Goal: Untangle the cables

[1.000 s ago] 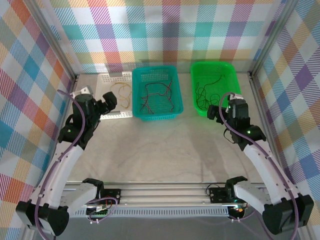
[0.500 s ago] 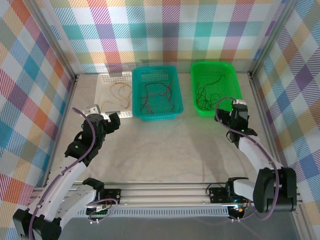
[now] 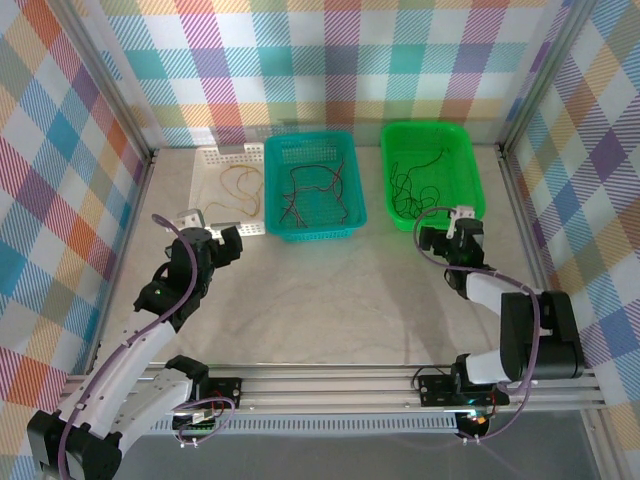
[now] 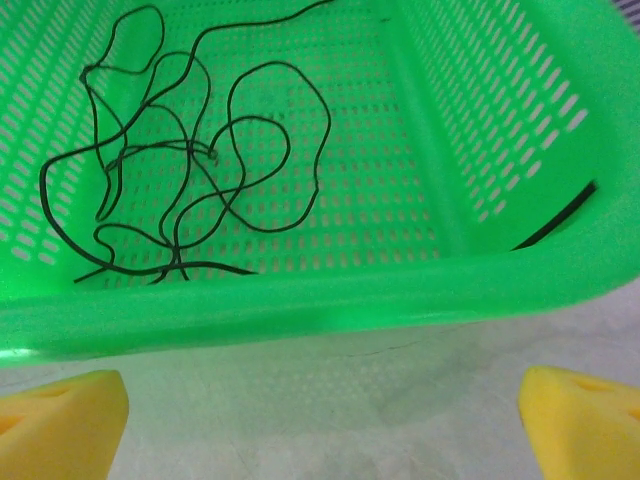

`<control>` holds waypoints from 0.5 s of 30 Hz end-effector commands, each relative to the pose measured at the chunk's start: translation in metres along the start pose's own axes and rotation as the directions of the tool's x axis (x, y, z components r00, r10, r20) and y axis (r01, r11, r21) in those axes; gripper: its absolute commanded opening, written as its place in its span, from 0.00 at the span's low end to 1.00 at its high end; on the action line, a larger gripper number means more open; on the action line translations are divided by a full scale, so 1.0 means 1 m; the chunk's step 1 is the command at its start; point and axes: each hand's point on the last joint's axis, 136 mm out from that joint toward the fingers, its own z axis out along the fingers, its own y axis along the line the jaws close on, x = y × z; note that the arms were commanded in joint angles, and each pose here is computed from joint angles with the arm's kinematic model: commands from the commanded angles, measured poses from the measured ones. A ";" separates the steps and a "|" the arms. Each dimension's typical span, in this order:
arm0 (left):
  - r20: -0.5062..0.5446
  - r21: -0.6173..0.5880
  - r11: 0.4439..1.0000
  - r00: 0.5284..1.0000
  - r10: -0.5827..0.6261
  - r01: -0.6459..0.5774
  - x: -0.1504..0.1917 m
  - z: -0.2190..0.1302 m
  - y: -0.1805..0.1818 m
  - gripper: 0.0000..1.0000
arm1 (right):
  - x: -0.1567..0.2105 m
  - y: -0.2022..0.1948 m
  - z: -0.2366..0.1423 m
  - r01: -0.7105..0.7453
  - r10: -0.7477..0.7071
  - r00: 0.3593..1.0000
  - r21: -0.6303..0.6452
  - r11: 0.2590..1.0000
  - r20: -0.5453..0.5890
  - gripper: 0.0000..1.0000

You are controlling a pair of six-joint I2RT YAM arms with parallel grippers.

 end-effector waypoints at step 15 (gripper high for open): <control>-0.021 -0.042 0.999 0.999 0.031 -0.032 0.019 0.014 0.006 1.00 | -0.005 0.019 0.008 0.062 -0.041 0.984 -0.117 0.991 0.173 1.00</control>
